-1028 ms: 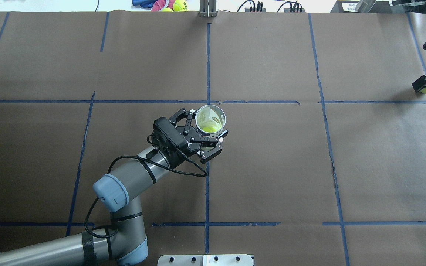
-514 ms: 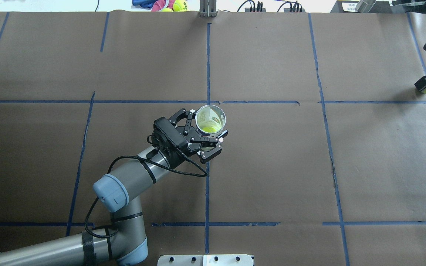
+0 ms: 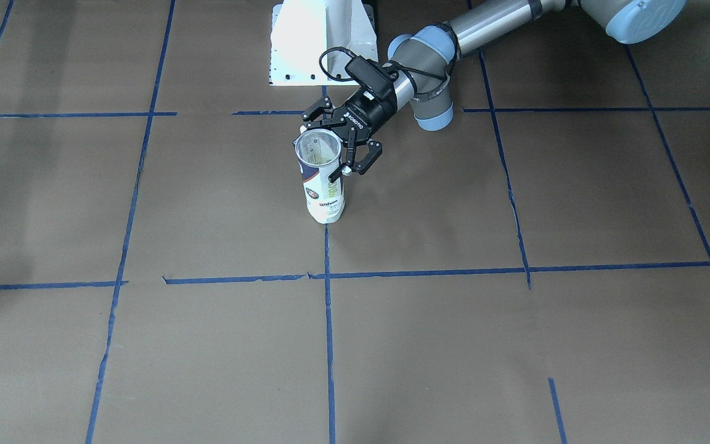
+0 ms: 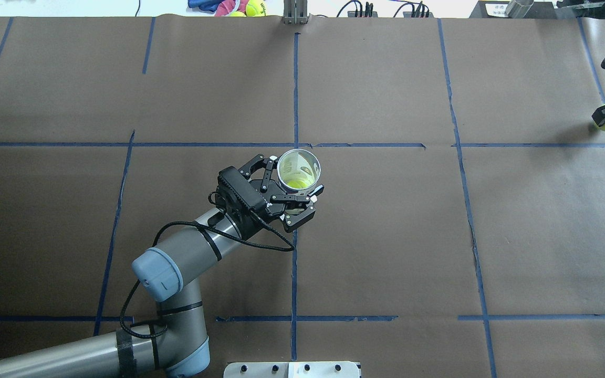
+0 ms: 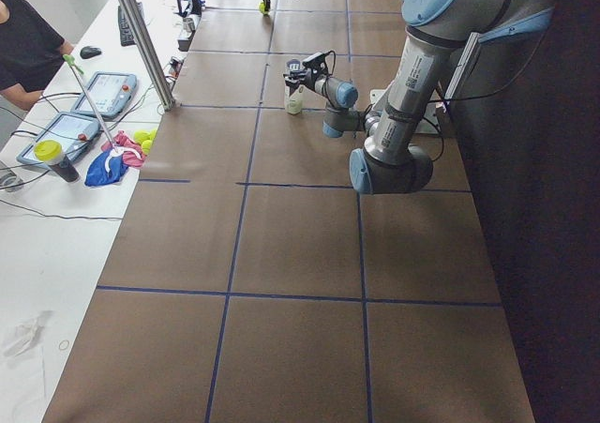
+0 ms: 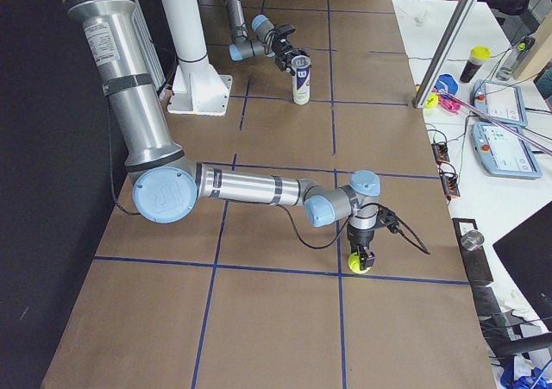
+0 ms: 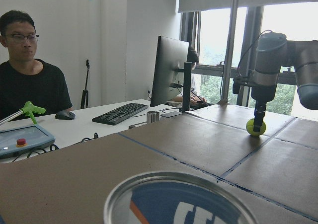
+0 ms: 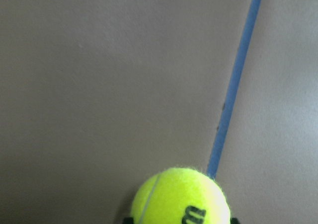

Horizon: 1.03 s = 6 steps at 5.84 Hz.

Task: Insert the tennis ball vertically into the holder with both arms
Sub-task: 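Bring the second ball over the can and drop it inside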

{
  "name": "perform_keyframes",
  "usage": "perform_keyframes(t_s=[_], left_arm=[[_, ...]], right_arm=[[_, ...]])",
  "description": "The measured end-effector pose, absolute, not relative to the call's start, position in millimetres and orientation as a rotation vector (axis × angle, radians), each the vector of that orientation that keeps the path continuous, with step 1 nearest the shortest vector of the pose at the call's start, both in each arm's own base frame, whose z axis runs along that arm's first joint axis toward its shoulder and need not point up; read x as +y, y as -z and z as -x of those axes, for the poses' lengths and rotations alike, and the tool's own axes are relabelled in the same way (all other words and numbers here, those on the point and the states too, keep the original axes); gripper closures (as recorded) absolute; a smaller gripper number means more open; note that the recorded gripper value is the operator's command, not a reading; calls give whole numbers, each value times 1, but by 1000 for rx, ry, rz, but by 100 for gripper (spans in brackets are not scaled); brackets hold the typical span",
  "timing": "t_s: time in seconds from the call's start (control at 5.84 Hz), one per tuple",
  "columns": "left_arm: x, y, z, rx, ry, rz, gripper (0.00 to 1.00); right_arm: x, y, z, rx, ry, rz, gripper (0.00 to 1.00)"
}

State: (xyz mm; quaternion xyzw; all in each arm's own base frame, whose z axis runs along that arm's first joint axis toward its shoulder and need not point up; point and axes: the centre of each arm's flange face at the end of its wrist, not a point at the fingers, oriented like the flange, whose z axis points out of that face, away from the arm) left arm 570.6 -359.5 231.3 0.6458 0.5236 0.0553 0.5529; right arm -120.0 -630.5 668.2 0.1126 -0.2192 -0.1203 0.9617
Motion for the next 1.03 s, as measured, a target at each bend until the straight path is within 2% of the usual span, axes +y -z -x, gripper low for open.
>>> perform_keyframes(t_s=[0.34, 1.03], left_arm=[[-360, -231, -571, 1238, -131, -1527, 5], [-354, -231, -574, 1244, -138, -1521, 4]], right_arm=[[-618, -572, 123, -559, 205, -362, 99], [-516, -277, 269, -1149, -104, -235, 98]])
